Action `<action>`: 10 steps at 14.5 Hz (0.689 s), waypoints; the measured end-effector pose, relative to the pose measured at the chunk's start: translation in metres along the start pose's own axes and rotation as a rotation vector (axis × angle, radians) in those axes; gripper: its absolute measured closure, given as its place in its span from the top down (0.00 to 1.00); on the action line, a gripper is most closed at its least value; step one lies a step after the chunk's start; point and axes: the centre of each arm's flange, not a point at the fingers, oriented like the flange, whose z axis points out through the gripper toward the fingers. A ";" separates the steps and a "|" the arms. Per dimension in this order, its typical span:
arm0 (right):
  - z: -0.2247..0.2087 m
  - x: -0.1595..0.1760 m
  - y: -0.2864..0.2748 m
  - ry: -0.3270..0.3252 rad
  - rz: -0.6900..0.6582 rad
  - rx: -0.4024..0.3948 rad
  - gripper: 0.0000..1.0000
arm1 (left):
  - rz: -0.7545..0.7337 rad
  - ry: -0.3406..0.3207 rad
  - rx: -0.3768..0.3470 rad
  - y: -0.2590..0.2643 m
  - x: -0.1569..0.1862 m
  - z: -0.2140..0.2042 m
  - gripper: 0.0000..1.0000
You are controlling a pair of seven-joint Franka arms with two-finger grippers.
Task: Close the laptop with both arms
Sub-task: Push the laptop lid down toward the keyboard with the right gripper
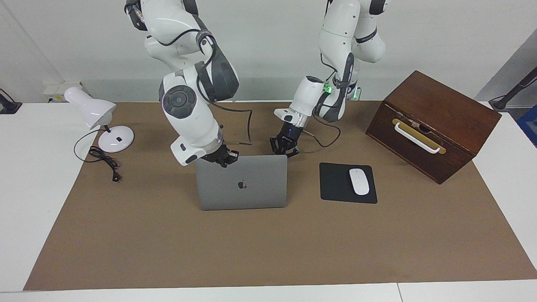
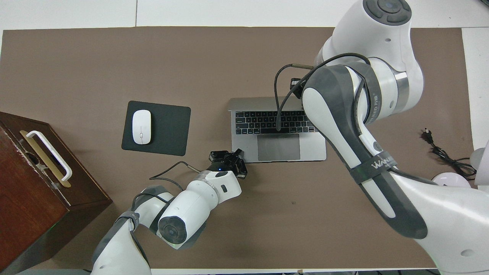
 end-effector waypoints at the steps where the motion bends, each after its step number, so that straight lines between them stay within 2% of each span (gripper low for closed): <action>1: 0.005 -0.005 0.002 -0.019 0.001 -0.007 0.01 | 0.000 0.000 0.000 0.000 0.000 0.000 0.01; 4: 0.024 -0.016 0.012 -0.041 0.011 -0.020 0.01 | 0.002 0.000 0.000 0.000 0.000 0.000 0.01; 10: 0.049 -0.023 0.022 -0.010 0.025 -0.007 0.01 | 0.004 0.001 0.000 0.000 0.000 0.000 0.01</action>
